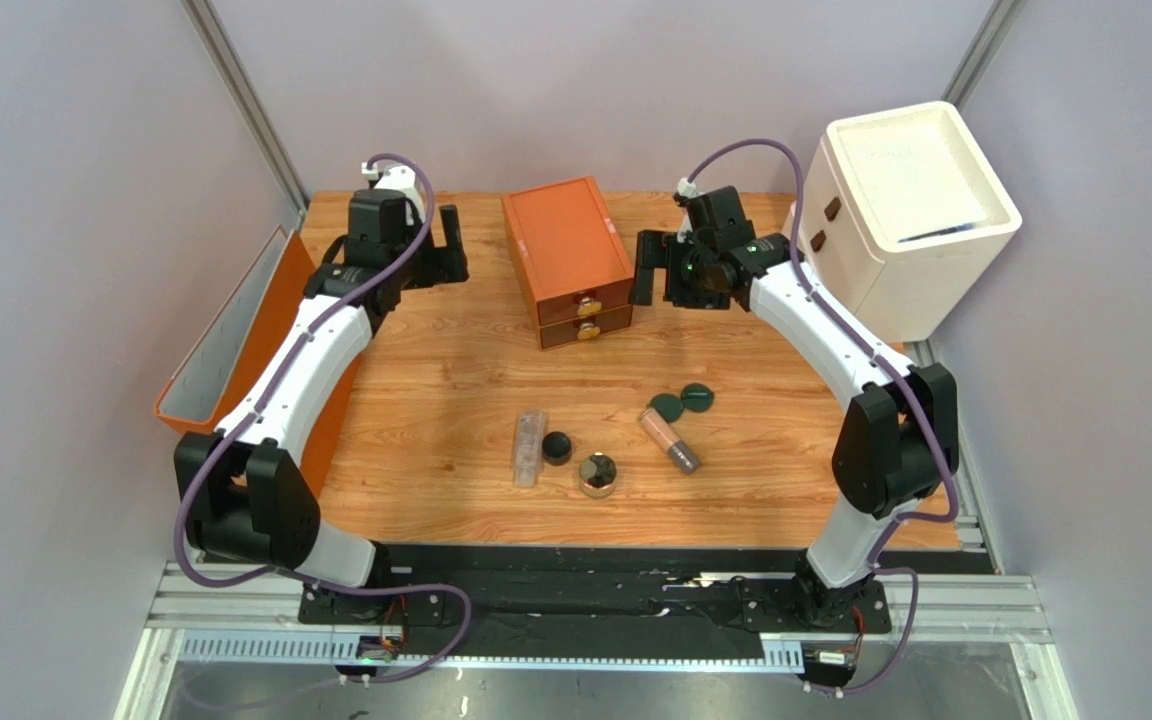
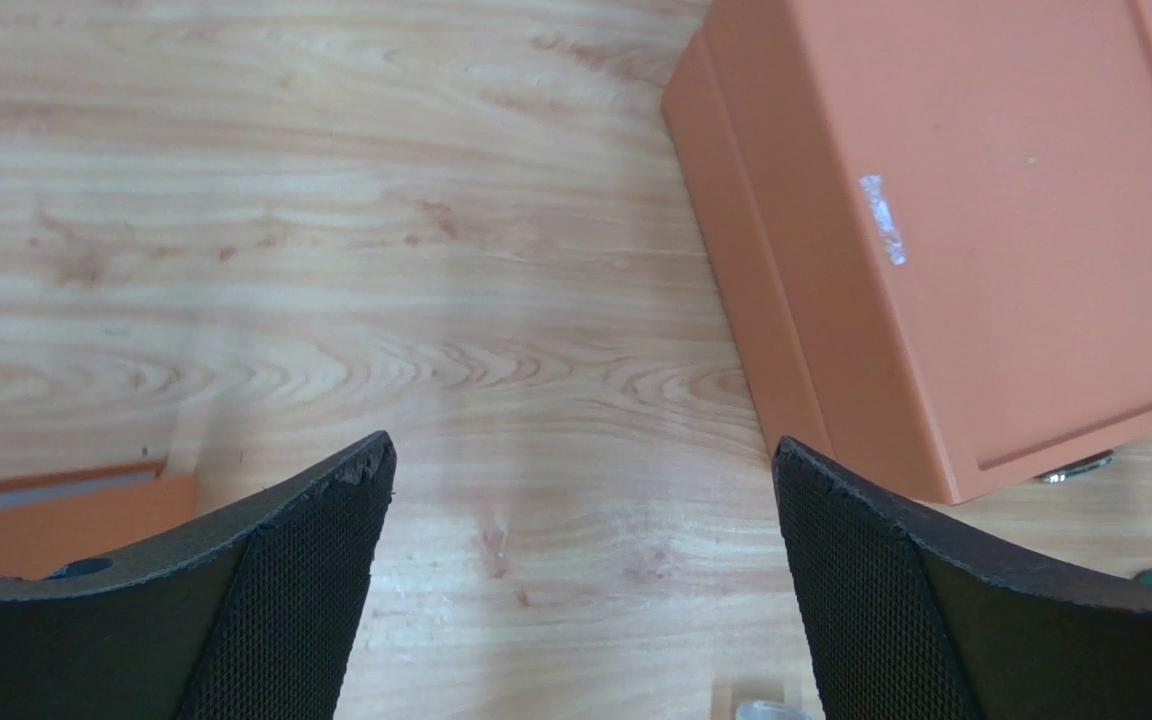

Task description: Organize the makeup

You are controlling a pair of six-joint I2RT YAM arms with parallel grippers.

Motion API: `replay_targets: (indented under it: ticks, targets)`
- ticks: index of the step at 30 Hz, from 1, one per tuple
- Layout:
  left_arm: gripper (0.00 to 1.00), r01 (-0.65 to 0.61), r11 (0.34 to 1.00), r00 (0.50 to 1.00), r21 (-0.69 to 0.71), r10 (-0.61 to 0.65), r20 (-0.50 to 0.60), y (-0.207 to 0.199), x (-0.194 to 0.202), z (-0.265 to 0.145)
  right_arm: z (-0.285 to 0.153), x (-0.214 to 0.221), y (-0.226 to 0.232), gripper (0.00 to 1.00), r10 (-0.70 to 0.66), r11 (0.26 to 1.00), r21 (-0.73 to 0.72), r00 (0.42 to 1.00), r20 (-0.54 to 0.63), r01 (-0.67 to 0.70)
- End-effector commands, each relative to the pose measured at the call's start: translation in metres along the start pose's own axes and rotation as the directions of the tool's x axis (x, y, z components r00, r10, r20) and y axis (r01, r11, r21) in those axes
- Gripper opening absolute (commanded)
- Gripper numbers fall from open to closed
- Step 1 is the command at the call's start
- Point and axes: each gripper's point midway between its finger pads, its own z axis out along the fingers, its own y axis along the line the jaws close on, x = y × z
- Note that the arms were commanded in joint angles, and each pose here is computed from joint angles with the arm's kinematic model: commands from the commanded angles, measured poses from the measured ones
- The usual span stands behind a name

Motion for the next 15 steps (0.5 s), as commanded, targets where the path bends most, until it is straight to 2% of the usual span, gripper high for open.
replay_targets:
  ticks: [1, 4, 7, 10, 11, 15]
  targets:
    - [0.99, 0.095, 0.993, 0.994, -0.063, -0.098, -0.047, 0.007, 0.012, -0.014, -0.034, -0.009, 0.004, 1.00, 0.114, 0.993, 0.009, 0.991, 0.075, -0.115]
    - [0.99, 0.230, 0.960, 0.971, -0.158, -0.237, -0.030, 0.018, 0.018, -0.022, -0.040, -0.003, 0.001, 1.00, 0.152, 0.987, 0.031, 0.984, 0.092, -0.156]
    - [1.00, 0.230, 0.968, 0.970, -0.103, -0.237, -0.061, 0.007, 0.017, -0.027, -0.037, 0.008, -0.008, 1.00, 0.245, 0.963, 0.090, 0.965, 0.097, -0.254]
    - [1.00, 0.128, 0.991, 0.982, 0.047, -0.120, -0.144, -0.017, 0.018, -0.031, -0.035, 0.015, 0.000, 1.00, 0.323, 0.942, 0.065, 0.943, 0.083, -0.329]
    - [1.00, 0.082, 0.984, 0.987, 0.157, -0.058, -0.152, -0.034, 0.010, -0.036, -0.033, 0.012, 0.005, 1.00, 0.343, 0.936, 0.045, 0.935, 0.095, -0.348]
    - [0.96, 0.080, 0.959, 0.978, 0.273, -0.023, -0.207, -0.057, 0.007, -0.022, -0.028, 0.008, 0.032, 1.00, 0.388, 0.921, -0.052, 0.920, 0.047, -0.386]
